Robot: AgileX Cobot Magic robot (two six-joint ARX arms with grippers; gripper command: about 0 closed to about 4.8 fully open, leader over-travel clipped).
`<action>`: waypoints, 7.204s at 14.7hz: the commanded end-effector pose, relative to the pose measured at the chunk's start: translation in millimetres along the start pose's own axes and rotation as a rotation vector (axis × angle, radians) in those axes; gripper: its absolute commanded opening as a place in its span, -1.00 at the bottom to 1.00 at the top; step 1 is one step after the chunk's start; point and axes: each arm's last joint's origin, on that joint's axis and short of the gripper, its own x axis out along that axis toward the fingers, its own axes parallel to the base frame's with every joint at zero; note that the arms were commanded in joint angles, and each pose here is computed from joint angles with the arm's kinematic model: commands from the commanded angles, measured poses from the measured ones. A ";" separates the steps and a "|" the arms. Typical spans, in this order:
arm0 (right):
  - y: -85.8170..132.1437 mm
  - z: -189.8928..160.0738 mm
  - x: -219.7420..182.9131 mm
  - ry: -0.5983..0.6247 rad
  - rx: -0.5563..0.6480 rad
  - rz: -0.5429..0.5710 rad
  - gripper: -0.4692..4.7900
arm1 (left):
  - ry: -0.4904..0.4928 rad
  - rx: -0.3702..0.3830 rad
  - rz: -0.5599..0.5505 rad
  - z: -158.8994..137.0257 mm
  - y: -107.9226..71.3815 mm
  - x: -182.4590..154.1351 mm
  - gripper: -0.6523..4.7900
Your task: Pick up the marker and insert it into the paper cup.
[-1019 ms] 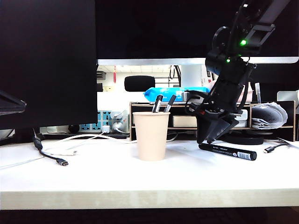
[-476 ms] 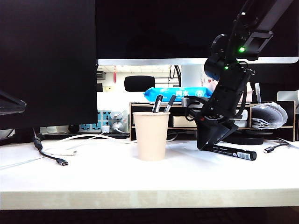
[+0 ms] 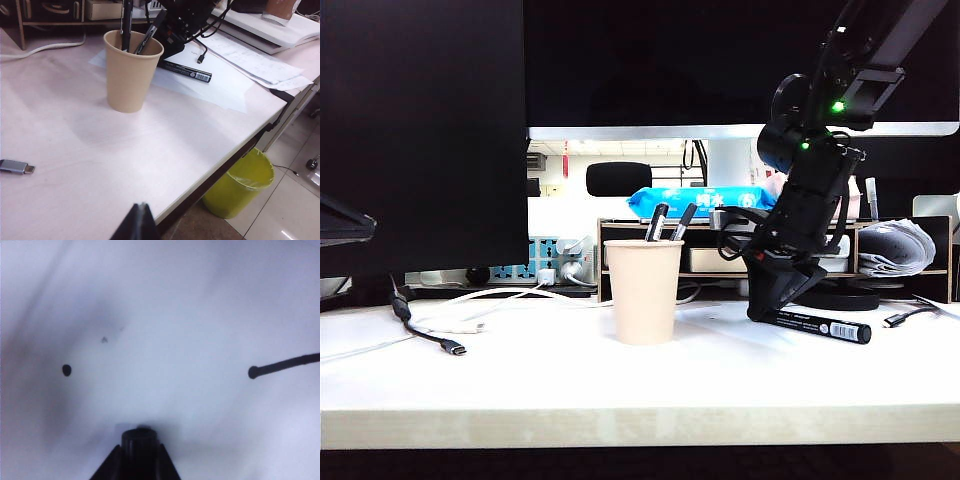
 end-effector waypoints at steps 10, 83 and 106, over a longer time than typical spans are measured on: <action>4.0 23.4 -43.3 -0.140 0.063 0.039 -0.79 | -0.007 0.009 -0.009 1.2 -0.5 0.0 -0.78; 127.9 2.2 -146.9 -1.004 -0.116 0.241 -0.47 | 0.011 0.001 -0.006 -0.9 -0.2 -0.1 -0.78; 127.5 -223.6 -169.7 -0.744 -0.032 -0.068 -0.84 | 0.011 0.001 -0.006 -0.9 -0.2 -0.1 -0.78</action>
